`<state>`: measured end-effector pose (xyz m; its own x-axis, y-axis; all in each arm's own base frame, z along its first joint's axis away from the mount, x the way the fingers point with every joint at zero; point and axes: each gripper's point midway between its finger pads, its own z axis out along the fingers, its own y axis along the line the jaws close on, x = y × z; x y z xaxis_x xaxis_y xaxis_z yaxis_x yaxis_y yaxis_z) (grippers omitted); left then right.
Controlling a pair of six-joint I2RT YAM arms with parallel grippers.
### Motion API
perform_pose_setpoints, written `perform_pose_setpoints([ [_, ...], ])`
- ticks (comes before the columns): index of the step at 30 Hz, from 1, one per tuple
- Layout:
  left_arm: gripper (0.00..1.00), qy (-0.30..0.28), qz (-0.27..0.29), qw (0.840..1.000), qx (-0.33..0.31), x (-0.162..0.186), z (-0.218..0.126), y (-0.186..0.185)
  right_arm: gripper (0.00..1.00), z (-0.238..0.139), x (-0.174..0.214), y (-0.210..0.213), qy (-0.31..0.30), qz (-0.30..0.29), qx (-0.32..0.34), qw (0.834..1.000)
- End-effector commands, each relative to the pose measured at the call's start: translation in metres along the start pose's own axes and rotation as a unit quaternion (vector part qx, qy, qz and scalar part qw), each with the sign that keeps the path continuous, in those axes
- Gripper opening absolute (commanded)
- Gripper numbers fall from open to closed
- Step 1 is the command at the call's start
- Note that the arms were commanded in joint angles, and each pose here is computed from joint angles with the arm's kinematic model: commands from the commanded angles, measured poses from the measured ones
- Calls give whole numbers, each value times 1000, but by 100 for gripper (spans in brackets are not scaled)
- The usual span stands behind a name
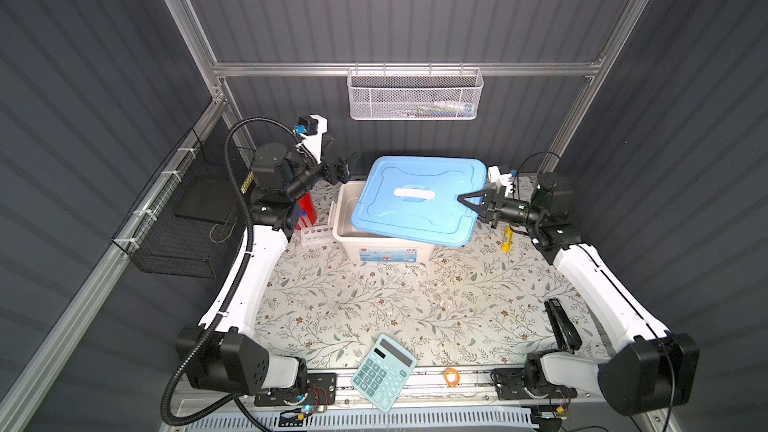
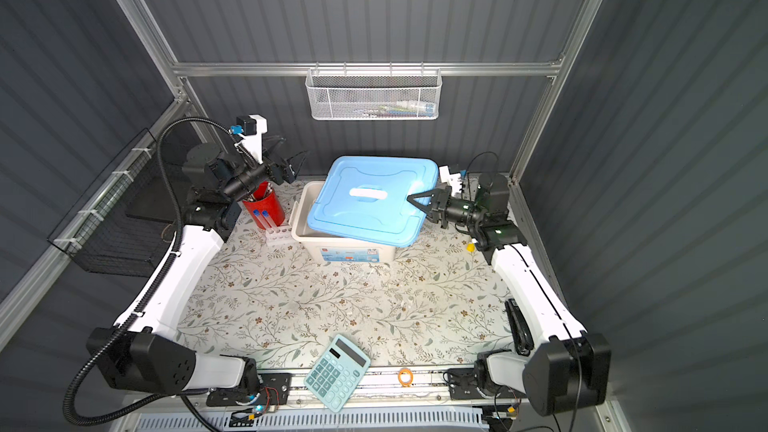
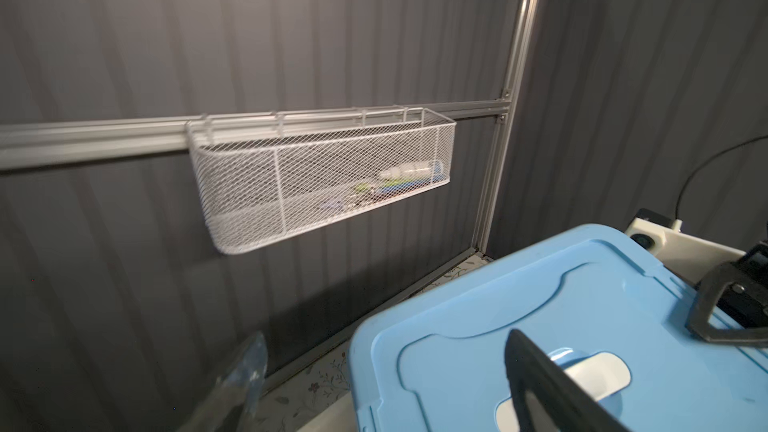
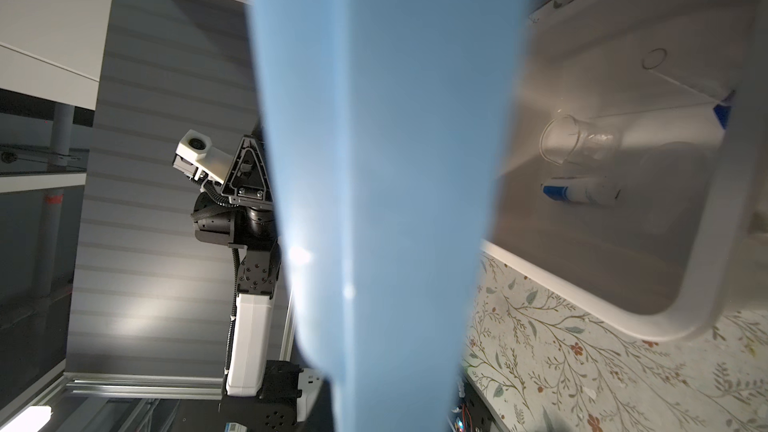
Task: Organize the chemistry lab equipment
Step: 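Press the light-blue lid down onto the bin with both grippers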
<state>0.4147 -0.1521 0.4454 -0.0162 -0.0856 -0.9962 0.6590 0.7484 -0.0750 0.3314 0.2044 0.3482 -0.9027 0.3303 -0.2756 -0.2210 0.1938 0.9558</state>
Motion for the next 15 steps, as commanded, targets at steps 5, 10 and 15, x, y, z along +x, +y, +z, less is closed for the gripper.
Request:
perform_pose_setpoints([
  [5,89,2,-72,997,-23,18,-20,19,3,28,-9,18,26,-59,-47,997],
  [10,89,10,-80,996,-33,27,-23,28,2,46,-13,10,41,-54,-51,996],
  [15,89,18,-82,996,-37,33,-23,33,2,59,-15,0,56,-44,-56,996],
])
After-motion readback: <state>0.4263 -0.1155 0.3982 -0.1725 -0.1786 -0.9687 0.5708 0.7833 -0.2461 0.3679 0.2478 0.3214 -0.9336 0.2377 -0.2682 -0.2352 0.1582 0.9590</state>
